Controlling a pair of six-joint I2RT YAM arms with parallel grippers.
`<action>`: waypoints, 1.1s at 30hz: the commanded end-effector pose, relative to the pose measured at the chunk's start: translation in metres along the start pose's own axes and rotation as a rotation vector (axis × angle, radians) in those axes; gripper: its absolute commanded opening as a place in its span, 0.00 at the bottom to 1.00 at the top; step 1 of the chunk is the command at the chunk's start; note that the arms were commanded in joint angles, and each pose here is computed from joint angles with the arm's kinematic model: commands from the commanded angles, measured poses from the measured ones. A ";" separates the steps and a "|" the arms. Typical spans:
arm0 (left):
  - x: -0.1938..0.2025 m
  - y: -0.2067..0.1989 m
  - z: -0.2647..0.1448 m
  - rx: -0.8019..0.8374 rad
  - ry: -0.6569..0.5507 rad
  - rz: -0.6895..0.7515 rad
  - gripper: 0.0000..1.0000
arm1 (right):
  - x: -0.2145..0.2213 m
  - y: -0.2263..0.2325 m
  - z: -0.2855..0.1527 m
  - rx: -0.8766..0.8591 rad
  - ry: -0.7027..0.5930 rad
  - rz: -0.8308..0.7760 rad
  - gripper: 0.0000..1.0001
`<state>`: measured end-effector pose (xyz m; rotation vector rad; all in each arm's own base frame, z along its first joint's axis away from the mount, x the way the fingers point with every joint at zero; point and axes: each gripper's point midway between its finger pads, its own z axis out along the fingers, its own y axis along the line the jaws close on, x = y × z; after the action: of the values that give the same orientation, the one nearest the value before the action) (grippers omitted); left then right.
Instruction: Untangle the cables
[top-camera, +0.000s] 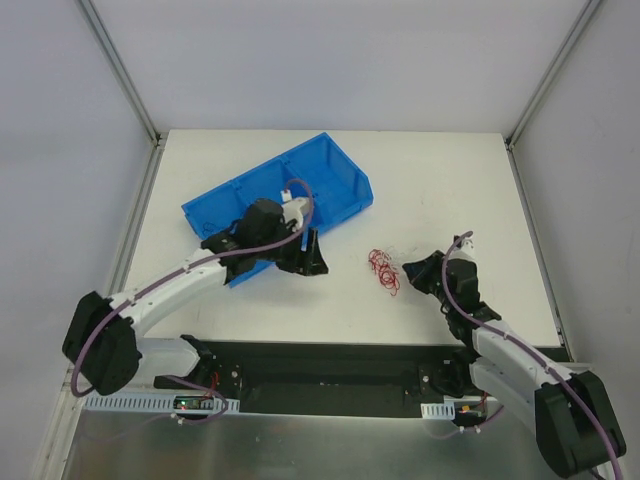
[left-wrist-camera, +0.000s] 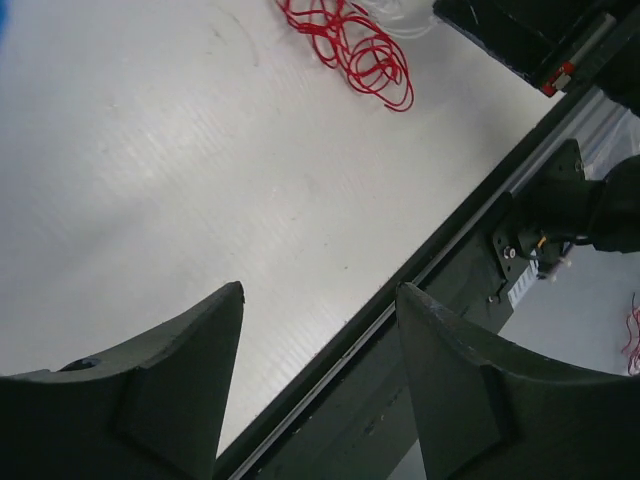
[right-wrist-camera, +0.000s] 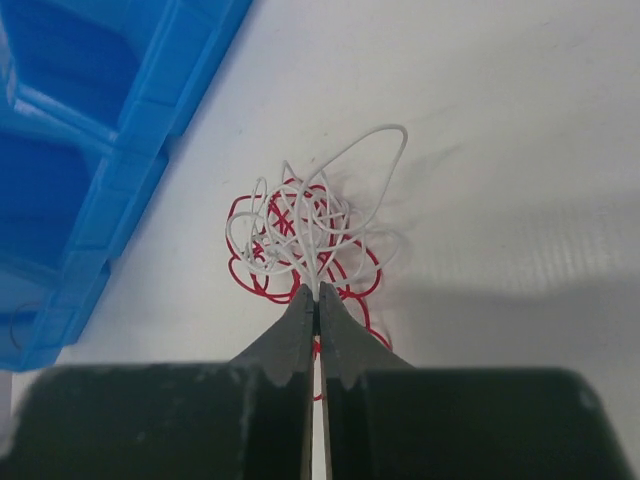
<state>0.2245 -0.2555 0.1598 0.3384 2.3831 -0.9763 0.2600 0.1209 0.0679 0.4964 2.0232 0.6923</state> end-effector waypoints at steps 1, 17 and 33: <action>-0.003 -0.043 0.033 0.116 0.001 0.076 0.59 | -0.009 0.057 0.000 -0.257 0.035 -0.090 0.01; 0.023 -0.038 0.104 0.028 0.121 0.052 0.58 | 0.016 0.105 -0.005 -0.487 0.123 -0.176 0.01; 0.068 -0.025 0.123 -0.037 0.247 0.045 0.35 | 0.013 0.097 -0.002 -0.436 0.111 -0.165 0.01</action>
<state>0.2036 -0.3553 0.0597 0.5282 2.6067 -0.9183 0.2477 0.1992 0.0984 0.0606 1.9926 1.0427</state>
